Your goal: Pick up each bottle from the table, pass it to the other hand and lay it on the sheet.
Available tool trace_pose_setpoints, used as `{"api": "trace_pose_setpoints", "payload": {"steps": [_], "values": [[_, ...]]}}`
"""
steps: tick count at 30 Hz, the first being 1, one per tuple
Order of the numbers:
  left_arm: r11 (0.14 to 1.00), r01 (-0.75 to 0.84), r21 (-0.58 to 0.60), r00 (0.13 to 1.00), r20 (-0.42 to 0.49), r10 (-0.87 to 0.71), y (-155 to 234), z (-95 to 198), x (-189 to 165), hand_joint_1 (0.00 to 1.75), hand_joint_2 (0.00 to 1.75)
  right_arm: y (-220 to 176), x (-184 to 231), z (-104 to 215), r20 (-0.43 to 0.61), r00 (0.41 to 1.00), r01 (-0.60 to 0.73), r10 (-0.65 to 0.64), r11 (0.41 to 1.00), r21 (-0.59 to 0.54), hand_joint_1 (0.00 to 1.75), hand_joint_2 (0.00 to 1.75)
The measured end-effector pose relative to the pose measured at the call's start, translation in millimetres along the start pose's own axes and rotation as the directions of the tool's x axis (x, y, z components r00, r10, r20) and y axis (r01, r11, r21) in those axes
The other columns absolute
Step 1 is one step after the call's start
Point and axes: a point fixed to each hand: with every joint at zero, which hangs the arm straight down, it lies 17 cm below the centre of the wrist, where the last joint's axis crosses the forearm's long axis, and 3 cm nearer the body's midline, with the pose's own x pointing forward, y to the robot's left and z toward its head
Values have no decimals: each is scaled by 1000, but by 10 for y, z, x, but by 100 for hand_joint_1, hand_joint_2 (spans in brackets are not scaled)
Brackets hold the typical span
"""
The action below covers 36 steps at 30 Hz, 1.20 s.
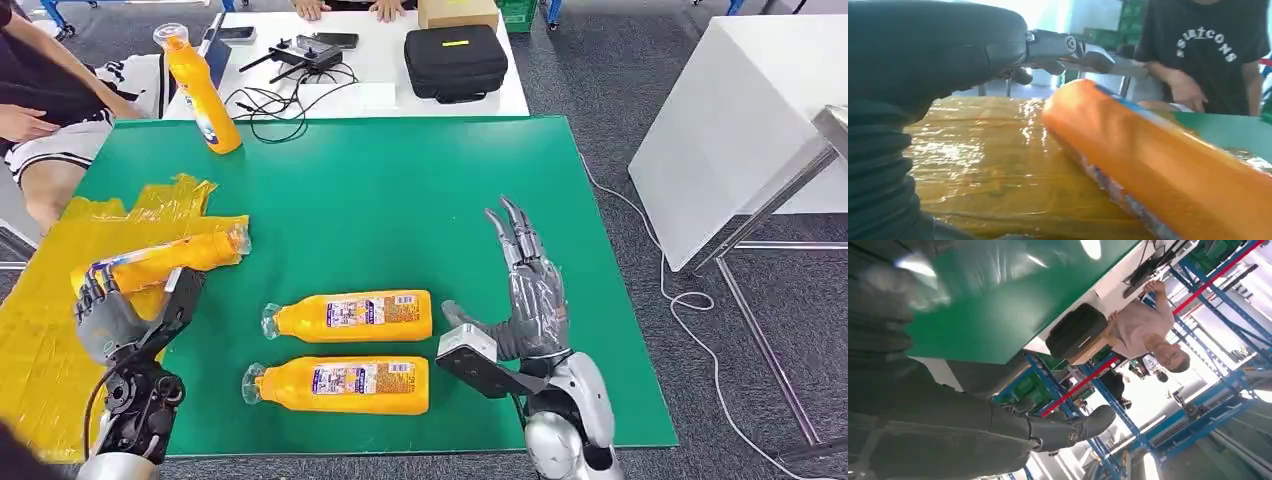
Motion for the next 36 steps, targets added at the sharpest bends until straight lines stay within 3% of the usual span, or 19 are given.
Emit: {"api": "trace_pose_setpoints", "payload": {"steps": [6,10,11,13,14,15,16,20,24,31,36], "values": [[990,-132,40,990,47,130,101,26,173,0,175,110,67,-4,34,999,-17,16,999,32,0,175],[900,-434,-31,892,127,434,106,99,563,0,175,300,149,11,62,998,-15,10,997,80,0,175],[823,-560,-95,813,131,568,70,143,700,0,175,384,162,21,66,998,-13,6,994,105,0,175],[440,-853,-282,430,98,897,112,330,1120,0,175,670,171,34,81,997,-25,10,980,196,0,175],[247,-898,-364,223,108,969,286,432,1324,0,175,825,161,58,90,996,-44,22,969,245,0,175],[146,-900,-410,103,124,987,441,492,1437,0,175,936,156,84,97,995,-59,34,959,277,0,175],[6,-863,-505,-91,166,982,777,668,1668,0,175,1195,158,139,123,990,-102,62,931,351,0,175],[-53,-756,-652,-273,242,931,1339,1049,2007,0,175,1633,156,248,165,981,-167,99,869,467,0,175],[-92,-649,-755,-425,260,867,1845,1399,2261,0,175,1863,209,265,205,971,-216,125,825,522,0,175],[-61,-589,-806,-489,296,820,2198,1652,2399,0,175,1995,169,250,221,958,-276,181,787,552,0,175],[-7,-600,-800,-456,335,825,2186,1707,2480,0,175,1970,8,148,214,925,-379,313,763,523,0,175]]}}
